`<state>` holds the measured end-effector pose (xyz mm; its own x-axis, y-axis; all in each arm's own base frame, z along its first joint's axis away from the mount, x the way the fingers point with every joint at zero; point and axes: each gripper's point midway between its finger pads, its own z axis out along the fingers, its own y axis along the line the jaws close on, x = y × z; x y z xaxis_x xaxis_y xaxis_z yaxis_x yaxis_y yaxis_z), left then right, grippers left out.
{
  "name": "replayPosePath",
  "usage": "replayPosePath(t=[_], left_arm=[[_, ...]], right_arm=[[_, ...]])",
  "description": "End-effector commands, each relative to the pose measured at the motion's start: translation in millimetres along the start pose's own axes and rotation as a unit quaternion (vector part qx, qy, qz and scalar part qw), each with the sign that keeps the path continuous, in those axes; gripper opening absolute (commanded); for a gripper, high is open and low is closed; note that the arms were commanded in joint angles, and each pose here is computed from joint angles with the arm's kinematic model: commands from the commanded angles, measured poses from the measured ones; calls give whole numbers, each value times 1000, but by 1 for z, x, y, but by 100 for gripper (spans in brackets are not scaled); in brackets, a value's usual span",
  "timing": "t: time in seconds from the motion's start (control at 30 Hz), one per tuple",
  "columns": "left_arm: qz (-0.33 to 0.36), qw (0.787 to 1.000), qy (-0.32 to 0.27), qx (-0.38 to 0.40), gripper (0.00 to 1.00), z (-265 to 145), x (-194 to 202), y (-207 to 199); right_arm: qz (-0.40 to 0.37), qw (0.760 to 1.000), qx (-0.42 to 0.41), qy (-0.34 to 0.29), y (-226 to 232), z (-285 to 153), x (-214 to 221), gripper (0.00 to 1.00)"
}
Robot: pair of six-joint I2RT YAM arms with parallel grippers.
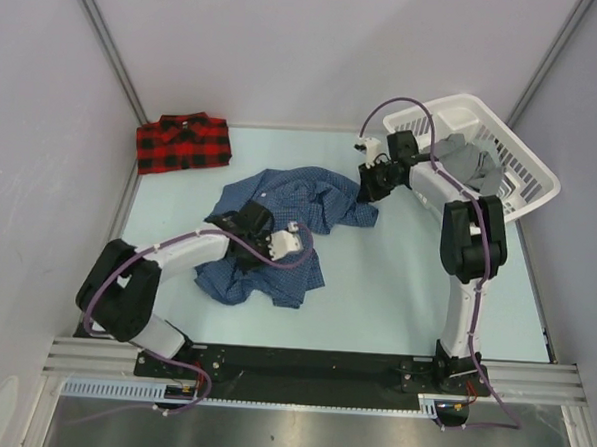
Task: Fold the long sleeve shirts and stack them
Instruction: Move the shirt to the center of the board, then flatten the shirt out
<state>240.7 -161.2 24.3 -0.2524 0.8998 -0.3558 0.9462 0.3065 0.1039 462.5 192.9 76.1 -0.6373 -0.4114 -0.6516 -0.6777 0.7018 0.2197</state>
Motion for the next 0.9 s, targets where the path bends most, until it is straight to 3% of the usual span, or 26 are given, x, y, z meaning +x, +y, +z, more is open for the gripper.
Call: replayPosePath(t=[0.0,0.13,0.27,0.4,0.47,0.53,0.6,0.67,0.7,0.73,0.8,0.87], left_arm=[[-103,990,-82,-50,0,-64,-10,51],[-164,967,-167,-97,0,-132,-5,81],[-220,944,-184,-161,0,-177,27,104],[-323,904,-161,-228,0,-183,74,149],[-381,872,-144,-269,0,-188,94,179],[-433,858,-116,-249,3,-164,109,198],[-458,845,-102,-256,11,-170,112,221],[-464,849,-108,-230,30,-166,109,233],[-430,868,-143,-202,42,-167,91,230],[-401,878,-167,-201,64,-180,78,224],[-336,907,-181,-181,93,-177,61,201],[-273,933,-185,-144,98,-168,35,160]], right_arm=[[23,999,-26,-26,8,-53,-2,0],[42,995,-17,-90,18,-119,-17,0],[34,988,3,-153,38,-182,-29,0],[-17,975,30,-220,59,-226,-55,0],[-27,971,35,-236,60,-228,-67,0],[-30,970,33,-237,63,-221,-75,0],[-34,969,36,-241,61,-216,-80,0],[-36,970,31,-239,62,-207,-84,0],[-34,970,33,-240,61,-206,-85,0],[-33,970,32,-240,62,-204,-86,0],[-30,968,37,-245,60,-202,-90,0],[-27,968,37,-245,58,-198,-90,0]])
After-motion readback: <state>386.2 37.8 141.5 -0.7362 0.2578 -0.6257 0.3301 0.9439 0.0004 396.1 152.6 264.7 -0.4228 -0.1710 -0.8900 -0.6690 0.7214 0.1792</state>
